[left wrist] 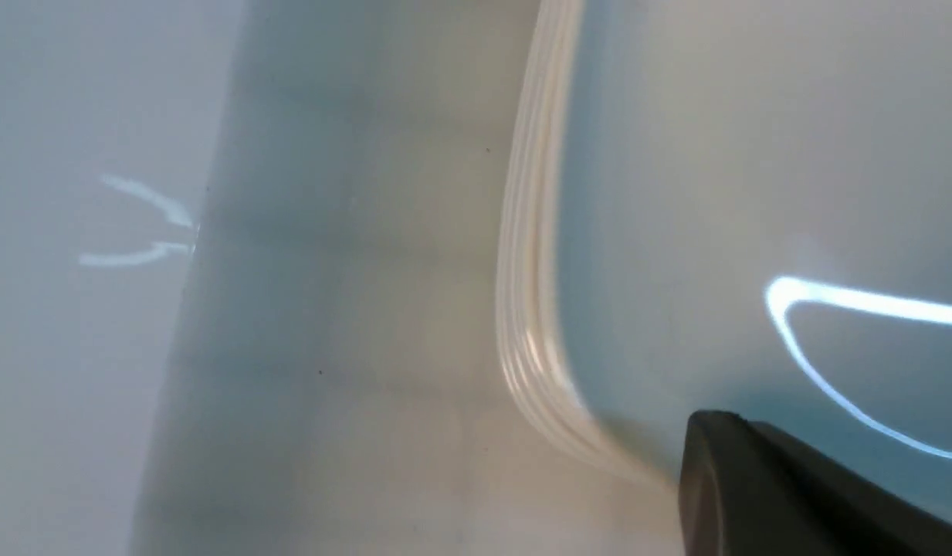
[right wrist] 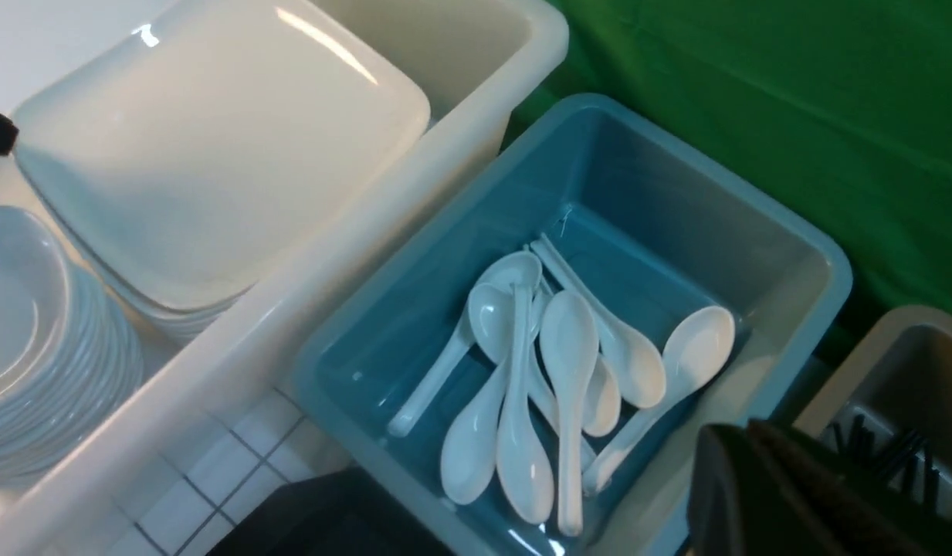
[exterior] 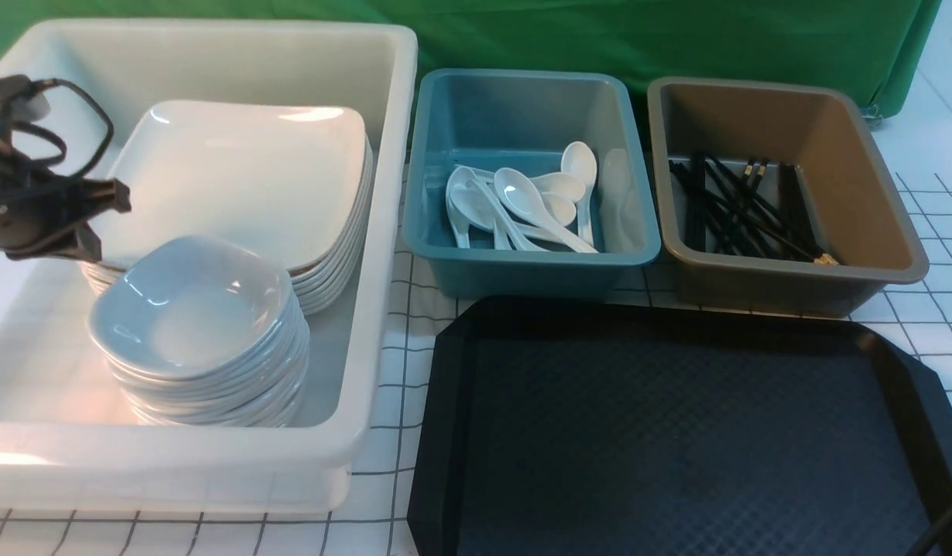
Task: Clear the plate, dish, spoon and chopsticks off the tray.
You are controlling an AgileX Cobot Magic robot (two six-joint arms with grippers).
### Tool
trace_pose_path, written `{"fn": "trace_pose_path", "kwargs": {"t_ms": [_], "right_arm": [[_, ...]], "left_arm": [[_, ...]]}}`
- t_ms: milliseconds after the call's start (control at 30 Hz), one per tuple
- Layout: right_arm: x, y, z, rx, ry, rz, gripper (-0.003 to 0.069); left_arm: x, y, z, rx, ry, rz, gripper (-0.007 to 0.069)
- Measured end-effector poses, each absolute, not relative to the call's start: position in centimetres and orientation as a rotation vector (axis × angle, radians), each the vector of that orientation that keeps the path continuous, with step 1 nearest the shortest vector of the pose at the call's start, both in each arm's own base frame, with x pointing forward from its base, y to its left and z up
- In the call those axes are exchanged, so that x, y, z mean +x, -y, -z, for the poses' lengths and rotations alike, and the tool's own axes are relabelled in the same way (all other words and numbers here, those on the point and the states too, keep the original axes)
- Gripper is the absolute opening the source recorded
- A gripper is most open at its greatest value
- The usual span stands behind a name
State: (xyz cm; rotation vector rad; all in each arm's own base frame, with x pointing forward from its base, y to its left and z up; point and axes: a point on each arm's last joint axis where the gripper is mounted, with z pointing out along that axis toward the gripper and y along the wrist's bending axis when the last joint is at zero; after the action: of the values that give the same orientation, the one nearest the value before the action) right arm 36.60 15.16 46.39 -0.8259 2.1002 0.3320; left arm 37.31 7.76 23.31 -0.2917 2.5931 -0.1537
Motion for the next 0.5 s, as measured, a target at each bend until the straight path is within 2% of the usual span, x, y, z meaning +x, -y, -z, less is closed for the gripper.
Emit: {"fn": "trace_pose_path", "kwargs": {"t_ms": [200, 367, 400, 433, 500], "right_arm": [[36.5, -15.0, -46.3, -0.809, -2.129, -0.323, 0.0009], [35.5, -13.5, -47.8, -0.662, -2.156, -0.229, 0.0013], [35.0, -13.1, -48.4, -0.637, -2.147, -0.209, 0.0013], [33.9, -12.3, -49.7, -0.613, -2.117, -0.157, 0.0015], [32.4, -11.4, -51.2, -0.584, -2.081, -0.106, 0.0015]], "left_arm": [[36.6, -7.2, -25.2, -0.250, -2.678, 0.210, -0.0001], [34.4, -6.1, -30.4, -0.153, -2.558, 0.208, -0.0001], [33.9, -5.7, -31.6, -0.135, -2.533, 0.206, -0.0001], [32.5, -4.6, -34.2, -0.067, -2.447, 0.210, -0.0001], [31.3, -3.1, -36.2, 0.015, -2.387, 0.223, -0.0001]]}}
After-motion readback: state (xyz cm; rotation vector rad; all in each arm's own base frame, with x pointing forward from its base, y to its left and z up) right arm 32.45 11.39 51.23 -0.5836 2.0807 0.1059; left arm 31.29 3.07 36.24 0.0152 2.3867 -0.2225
